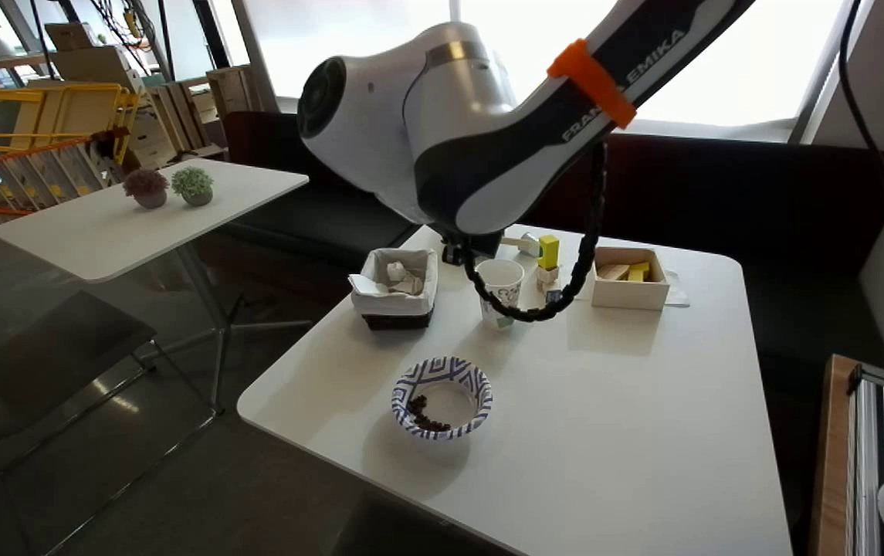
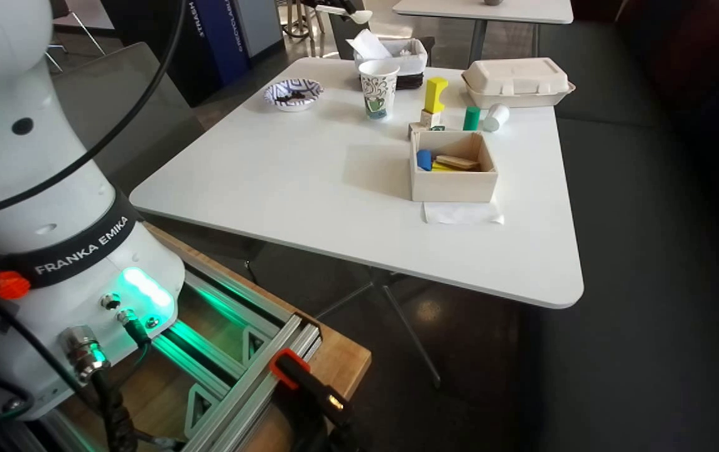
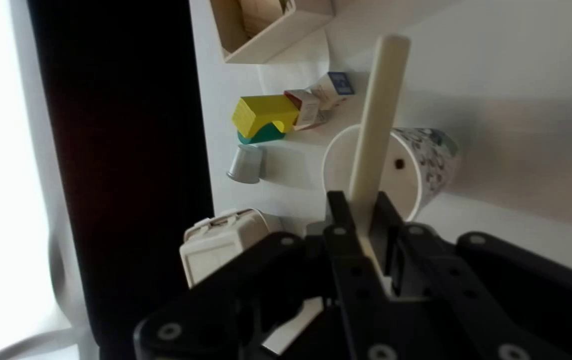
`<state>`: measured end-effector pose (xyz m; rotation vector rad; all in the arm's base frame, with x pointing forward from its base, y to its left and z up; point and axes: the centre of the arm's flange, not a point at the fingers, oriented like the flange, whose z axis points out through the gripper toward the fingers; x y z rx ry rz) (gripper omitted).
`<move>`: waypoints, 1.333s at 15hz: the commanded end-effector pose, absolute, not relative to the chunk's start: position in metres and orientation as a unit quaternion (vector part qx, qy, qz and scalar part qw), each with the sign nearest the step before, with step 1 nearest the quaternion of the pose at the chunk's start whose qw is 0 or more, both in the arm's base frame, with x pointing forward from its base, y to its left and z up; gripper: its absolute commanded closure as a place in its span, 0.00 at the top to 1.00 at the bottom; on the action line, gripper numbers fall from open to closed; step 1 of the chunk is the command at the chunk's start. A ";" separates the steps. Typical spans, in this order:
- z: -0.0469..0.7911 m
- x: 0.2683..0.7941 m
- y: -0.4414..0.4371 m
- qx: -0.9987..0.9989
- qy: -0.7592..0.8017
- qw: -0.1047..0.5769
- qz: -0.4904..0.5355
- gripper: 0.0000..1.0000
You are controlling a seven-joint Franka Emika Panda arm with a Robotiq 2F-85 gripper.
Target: Pick up the spoon and scoop some of the contents from the bowl and pour them in the cup
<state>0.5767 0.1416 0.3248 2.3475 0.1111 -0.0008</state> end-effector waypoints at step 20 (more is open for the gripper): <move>0.247 0.527 0.146 0.931 0.348 -0.101 -0.032 0.04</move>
